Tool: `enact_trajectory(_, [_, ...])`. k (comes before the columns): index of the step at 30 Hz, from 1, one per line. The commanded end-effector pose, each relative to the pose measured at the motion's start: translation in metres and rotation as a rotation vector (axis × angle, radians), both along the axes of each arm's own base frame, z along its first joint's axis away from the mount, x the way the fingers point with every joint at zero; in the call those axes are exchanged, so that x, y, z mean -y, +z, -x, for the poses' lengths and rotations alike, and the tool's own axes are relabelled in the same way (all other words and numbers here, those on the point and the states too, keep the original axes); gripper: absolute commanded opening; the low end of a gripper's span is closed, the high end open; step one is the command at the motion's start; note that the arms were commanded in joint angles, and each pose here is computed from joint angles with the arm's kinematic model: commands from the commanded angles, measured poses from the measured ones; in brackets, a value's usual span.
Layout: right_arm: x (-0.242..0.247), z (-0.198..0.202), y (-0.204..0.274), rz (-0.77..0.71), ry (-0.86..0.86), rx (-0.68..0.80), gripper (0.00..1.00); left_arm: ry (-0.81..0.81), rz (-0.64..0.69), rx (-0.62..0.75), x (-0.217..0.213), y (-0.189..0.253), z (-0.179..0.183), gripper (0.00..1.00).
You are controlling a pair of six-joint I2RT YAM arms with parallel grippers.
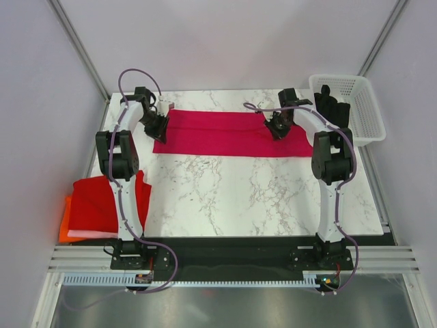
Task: Fold and stack the t-shirts
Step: Fold the tshirt
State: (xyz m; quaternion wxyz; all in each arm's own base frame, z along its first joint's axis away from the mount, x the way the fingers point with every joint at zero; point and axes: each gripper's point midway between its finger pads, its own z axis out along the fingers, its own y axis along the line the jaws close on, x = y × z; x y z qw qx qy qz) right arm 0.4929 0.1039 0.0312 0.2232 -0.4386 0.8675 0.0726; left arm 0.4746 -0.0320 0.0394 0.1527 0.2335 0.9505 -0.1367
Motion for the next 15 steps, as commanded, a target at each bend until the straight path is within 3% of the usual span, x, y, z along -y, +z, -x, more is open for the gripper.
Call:
enact_trajectory(1, [-0.005,-0.031,0.038,0.006,-0.018,0.154,0.11,0.015,0.023,0.023,0.006,0.013,-0.002,0.3])
enact_trajectory(11, [-0.045,-0.077,0.084,0.071,0.024,0.388,0.09,0.011,0.015,0.047,0.006,0.026,0.001,0.31])
enact_trajectory(13, [-0.05,-0.089,0.087,0.109,-0.026,0.446,0.23,-0.001,0.012,0.059,0.006,0.031,0.002,0.34])
enact_trajectory(14, [-0.046,-0.093,0.094,0.128,-0.062,0.479,0.38,-0.009,0.011,0.06,0.006,0.033,0.004,0.34])
enact_trajectory(15, [-0.045,-0.098,0.105,0.126,-0.089,0.52,0.44,-0.02,0.013,0.068,0.007,0.036,0.005,0.35])
